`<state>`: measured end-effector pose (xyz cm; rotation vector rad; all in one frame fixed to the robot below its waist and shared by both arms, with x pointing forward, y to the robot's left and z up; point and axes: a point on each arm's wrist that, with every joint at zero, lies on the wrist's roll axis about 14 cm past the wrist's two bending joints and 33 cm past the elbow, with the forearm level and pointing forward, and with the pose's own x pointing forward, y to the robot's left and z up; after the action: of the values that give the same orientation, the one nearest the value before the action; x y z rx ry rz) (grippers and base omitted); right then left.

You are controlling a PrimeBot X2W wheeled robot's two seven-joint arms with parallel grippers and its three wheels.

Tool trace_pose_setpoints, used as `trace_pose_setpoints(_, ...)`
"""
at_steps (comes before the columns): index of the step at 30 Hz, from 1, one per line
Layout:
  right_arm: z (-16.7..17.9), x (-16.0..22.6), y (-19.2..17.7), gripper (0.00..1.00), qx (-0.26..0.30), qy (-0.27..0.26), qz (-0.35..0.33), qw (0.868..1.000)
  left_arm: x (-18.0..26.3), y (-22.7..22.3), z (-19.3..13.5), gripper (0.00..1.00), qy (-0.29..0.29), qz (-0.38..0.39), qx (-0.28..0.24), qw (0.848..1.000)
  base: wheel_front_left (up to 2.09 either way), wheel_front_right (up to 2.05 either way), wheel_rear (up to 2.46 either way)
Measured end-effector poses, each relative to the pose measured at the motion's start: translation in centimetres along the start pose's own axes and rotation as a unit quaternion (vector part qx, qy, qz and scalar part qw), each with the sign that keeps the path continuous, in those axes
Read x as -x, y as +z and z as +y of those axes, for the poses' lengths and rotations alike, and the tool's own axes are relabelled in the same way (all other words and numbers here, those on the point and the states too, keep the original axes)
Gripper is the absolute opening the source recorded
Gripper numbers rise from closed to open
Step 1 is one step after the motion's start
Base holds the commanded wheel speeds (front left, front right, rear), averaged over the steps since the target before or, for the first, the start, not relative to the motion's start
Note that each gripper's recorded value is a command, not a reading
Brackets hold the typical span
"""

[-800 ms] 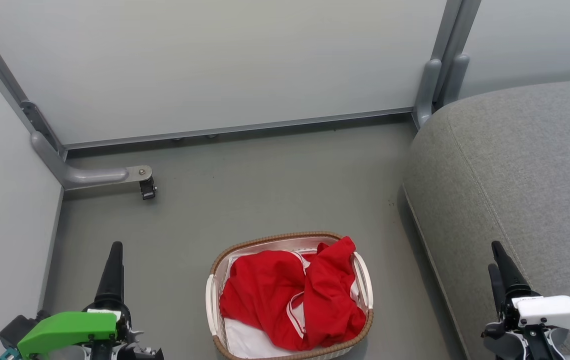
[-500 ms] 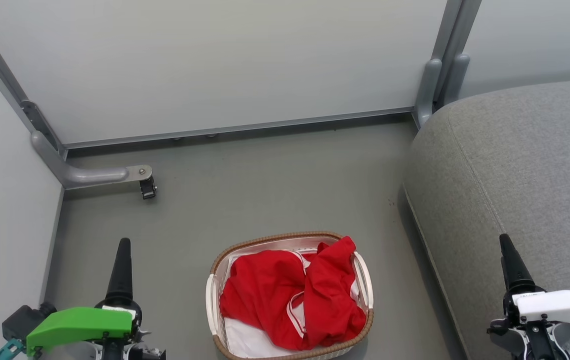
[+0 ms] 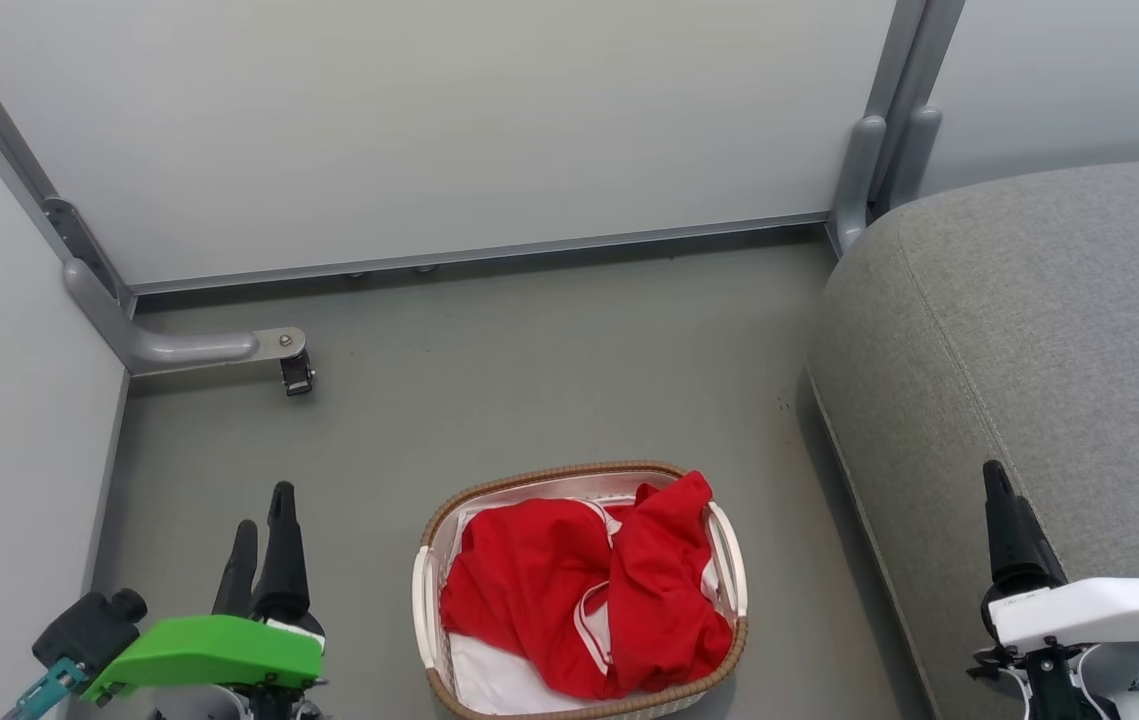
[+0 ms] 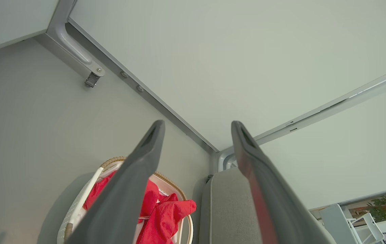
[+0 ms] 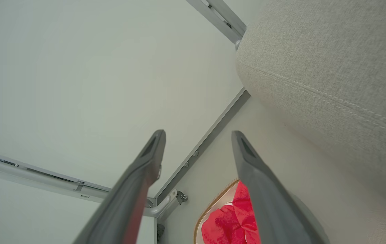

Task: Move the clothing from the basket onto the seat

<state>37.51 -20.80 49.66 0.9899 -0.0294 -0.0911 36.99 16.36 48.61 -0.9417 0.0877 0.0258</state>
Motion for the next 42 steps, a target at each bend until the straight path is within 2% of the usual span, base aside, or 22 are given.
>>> trace_pose_setpoints(6, 0.1, 0.2, -0.6, 1.0, 0.056, 0.004, 0.007, 0.998, 0.2, -0.6, 0.0, 1.0, -0.001, 0.005, -0.063, 0.998, 0.0, 0.0, 0.0)
trace_pose_setpoints(16, 0.4, 0.3, -1.0, 1.0, 0.13, 0.016, 0.01, 0.991, 0.7, -1.1, 0.2, 1.0, -0.002, 0.005, -0.128, 0.992, 0.0, 0.0, 0.0)
trace_pose_setpoints(42, 1.3, 0.6, -1.9, 1.0, 0.257, 0.048, 0.011, 0.965, 1.4, -1.8, -0.3, 1.0, -0.018, -0.006, -0.246, 0.969, 0.0, 0.0, 0.0)
